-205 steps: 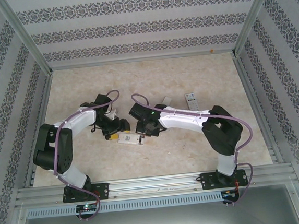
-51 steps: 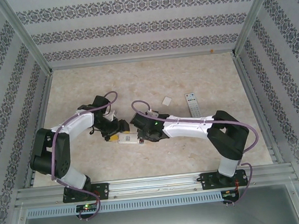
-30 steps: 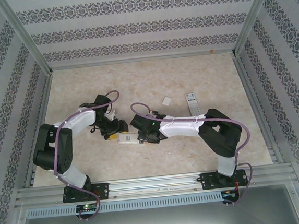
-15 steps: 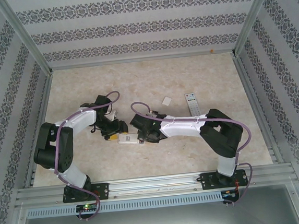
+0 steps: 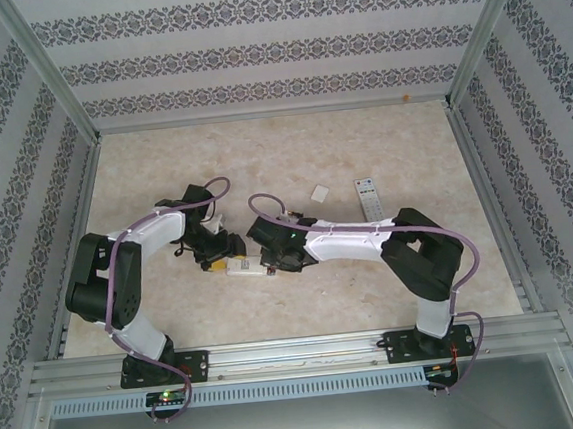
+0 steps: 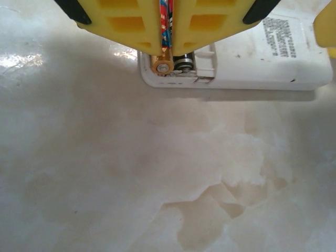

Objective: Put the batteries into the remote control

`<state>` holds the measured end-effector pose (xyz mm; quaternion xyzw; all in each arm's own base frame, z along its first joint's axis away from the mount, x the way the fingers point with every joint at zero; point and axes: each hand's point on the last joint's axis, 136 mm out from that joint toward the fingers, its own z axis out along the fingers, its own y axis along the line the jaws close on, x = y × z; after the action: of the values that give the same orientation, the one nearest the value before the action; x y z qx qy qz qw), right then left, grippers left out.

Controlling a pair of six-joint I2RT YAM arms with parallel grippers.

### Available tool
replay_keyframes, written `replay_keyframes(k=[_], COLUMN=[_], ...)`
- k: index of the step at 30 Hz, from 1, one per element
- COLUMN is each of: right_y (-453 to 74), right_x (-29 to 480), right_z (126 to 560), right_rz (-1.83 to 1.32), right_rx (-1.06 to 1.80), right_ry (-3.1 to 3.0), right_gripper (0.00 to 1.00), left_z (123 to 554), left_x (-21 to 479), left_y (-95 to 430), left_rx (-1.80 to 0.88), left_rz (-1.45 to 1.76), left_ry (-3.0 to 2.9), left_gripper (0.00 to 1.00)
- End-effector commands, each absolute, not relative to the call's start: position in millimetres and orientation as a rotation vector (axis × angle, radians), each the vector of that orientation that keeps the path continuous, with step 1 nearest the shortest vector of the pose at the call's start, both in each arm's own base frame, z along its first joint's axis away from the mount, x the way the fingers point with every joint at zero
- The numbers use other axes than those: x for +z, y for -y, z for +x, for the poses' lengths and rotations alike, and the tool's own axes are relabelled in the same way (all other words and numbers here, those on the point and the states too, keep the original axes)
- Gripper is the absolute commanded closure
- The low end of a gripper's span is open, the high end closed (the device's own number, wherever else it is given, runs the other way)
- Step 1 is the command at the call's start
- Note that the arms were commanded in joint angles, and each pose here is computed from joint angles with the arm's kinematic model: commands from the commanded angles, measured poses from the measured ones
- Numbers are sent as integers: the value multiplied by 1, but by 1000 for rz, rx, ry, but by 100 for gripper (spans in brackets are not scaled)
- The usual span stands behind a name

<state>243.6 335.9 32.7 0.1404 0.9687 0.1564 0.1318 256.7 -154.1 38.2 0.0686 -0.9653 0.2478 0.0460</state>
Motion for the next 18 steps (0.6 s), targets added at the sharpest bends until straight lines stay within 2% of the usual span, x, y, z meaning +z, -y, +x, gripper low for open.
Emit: replay_keyframes(k=[1,11,18], right_y=[-337,-333,-328], right_x=[28,15,7], right_z=[241,230,215], right_rz=[391,390,414], right_rx=[424,376,312], right_ry=[-2841,-2915,-2979], right_gripper=[86,89,88], left_z=[253,253,249], left_x=[33,32,31], left_y=[152,154,161], left_rx=[761,777,846], left_rz=[212,215,270], left_ry=[2926,2916,2874], left_gripper=[36,36,38])
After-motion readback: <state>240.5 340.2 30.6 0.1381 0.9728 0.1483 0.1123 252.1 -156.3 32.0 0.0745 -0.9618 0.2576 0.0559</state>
